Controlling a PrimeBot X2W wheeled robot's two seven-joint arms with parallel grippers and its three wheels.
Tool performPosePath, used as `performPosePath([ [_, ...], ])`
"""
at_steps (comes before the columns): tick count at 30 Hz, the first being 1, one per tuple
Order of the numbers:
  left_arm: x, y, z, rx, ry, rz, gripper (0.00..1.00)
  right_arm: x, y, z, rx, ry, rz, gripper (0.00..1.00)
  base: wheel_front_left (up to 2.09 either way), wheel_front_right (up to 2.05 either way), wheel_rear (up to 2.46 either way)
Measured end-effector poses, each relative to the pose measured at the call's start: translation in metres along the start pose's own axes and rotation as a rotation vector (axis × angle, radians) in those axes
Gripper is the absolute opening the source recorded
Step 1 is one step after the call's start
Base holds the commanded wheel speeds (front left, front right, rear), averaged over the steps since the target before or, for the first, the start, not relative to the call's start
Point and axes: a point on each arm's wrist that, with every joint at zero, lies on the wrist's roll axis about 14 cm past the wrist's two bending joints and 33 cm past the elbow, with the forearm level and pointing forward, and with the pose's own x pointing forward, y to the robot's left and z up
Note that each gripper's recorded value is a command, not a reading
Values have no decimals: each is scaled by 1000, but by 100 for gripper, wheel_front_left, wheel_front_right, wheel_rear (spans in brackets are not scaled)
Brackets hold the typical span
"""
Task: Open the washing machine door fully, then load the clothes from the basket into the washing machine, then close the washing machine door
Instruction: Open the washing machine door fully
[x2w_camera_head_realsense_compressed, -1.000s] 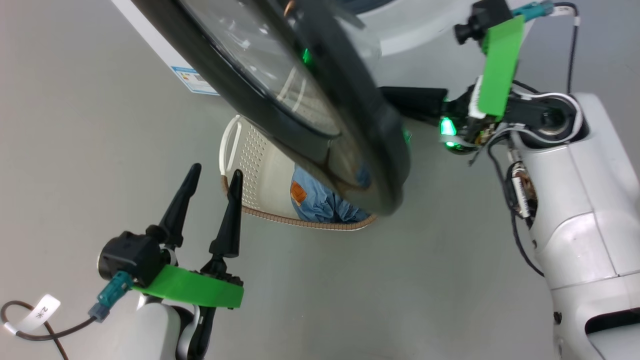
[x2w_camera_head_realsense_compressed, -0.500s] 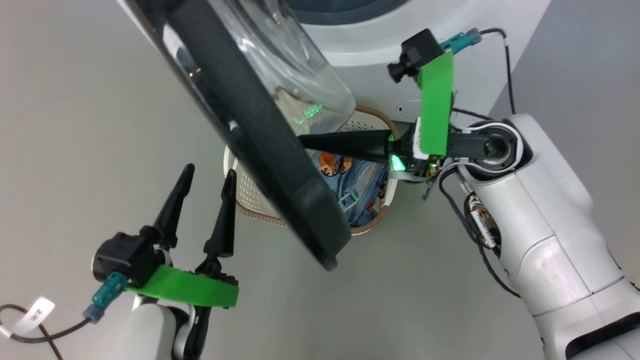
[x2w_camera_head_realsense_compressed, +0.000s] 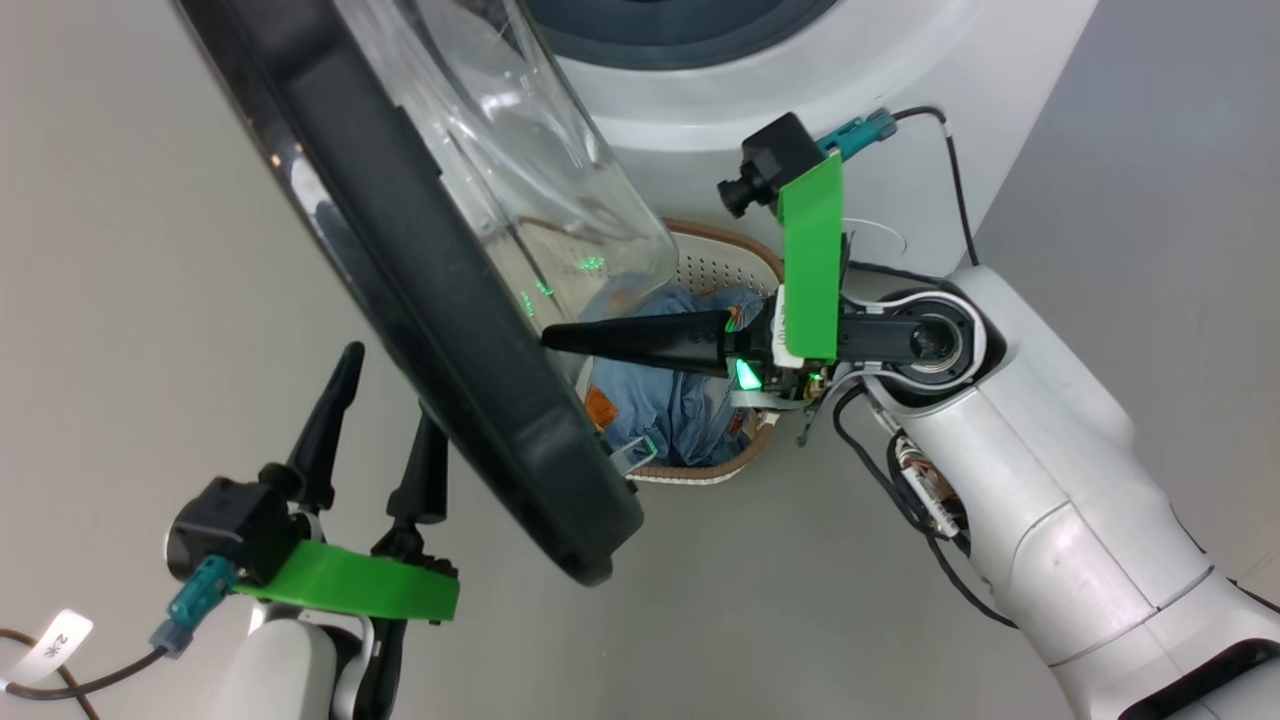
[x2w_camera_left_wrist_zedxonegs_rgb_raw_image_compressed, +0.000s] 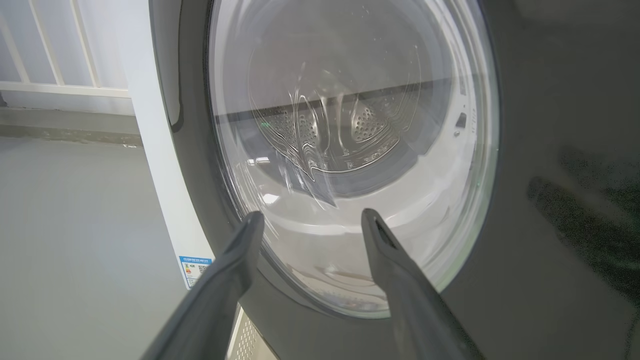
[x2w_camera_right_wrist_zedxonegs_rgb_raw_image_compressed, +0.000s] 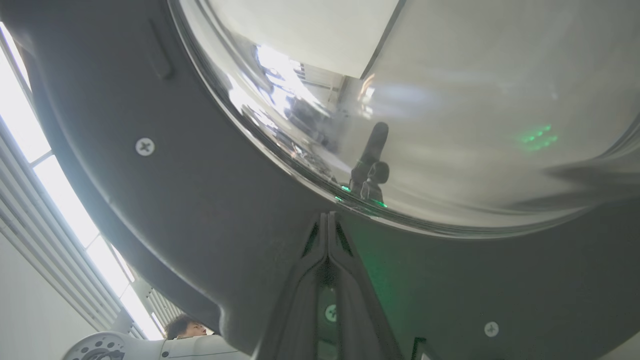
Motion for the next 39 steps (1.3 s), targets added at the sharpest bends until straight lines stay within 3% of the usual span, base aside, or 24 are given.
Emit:
performPosePath([
  [17, -13, 10, 3, 4, -4, 33, 100, -7, 19, -10, 12, -86, 39, 0, 0, 0, 0],
  [39, -26, 8, 8, 0, -21, 21, 100, -80, 28, -33, 66, -411, 39, 0, 0, 0, 0],
])
